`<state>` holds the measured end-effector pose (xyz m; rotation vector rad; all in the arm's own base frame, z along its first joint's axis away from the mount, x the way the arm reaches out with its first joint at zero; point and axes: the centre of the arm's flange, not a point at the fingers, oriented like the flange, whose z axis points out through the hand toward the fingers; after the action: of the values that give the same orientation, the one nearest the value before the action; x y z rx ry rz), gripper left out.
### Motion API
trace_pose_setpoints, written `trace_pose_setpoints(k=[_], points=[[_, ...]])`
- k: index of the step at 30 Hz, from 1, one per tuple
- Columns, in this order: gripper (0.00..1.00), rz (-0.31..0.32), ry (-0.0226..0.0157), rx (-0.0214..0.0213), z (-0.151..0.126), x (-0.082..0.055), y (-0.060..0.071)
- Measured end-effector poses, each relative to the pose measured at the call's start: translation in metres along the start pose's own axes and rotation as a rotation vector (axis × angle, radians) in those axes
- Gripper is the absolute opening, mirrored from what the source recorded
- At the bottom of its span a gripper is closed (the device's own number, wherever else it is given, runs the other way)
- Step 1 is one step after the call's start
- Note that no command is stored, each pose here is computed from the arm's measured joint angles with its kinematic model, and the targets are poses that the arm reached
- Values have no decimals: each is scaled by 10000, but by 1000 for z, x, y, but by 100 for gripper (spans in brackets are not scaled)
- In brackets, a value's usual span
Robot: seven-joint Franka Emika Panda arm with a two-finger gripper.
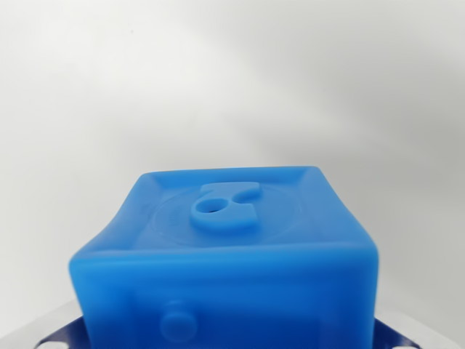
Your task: Stack cube
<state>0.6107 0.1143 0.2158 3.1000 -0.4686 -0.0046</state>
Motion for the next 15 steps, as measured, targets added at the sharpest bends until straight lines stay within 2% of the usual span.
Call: trace_pose_setpoints(k=[3,9,15], points=[[0,46,10,6,-3,-3,5],[0,130,-4,6,-5,-8,14],[0,217,5,18,-9,-14,24]])
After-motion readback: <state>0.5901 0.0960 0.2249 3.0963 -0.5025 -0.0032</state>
